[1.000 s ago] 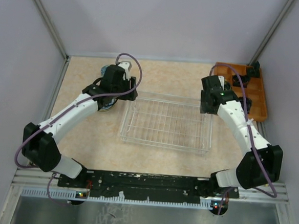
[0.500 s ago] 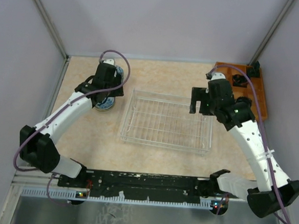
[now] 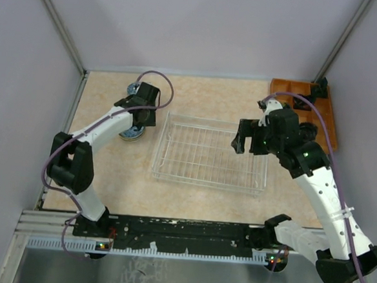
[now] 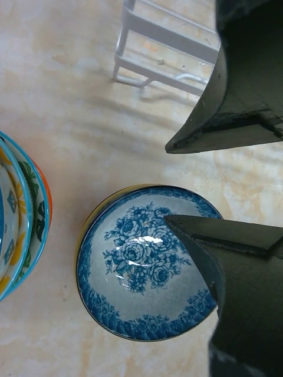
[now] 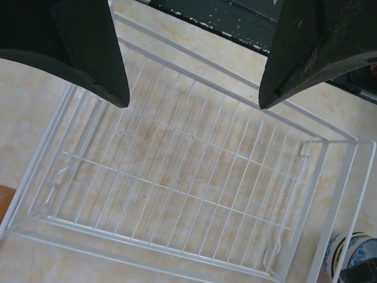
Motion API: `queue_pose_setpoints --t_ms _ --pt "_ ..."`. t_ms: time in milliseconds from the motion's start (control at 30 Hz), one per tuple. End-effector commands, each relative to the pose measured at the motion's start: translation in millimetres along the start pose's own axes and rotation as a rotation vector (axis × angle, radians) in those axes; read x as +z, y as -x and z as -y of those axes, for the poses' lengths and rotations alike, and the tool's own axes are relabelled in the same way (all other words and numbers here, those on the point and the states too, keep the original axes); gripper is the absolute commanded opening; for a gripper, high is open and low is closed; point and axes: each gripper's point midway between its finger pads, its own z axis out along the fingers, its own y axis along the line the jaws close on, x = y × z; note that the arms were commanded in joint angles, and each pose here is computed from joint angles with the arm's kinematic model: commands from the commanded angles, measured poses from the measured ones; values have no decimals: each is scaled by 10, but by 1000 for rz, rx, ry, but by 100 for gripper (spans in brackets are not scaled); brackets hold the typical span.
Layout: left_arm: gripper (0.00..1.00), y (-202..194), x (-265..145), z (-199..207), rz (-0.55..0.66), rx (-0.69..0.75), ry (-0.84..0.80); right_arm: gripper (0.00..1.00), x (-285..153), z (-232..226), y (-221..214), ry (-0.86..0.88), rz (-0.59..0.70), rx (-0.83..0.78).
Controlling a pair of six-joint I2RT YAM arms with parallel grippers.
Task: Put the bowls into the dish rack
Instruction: Adjust the dish rack at the center of the board, then pick up the bowl from the center of the board.
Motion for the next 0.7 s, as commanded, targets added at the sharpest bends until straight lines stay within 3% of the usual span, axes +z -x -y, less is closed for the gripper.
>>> queue_pose_setpoints --t_ms 0,133,267,567,667 --pt "52 58 103 -33 1 -2 44 91 11 -103 4 62 22 -6" --pt "49 -38 215 -55 -31 10 69 91 36 -120 -11 74 19 -6" --pt "41 -91 272 -76 -46 12 68 91 58 -126 -13 78 20 -6" --pt "2 -75 239 -119 -47 13 77 91 117 -144 -56 93 9 3" --pt "0 8 136 -137 -41 3 79 91 112 -144 -62 93 6 3"
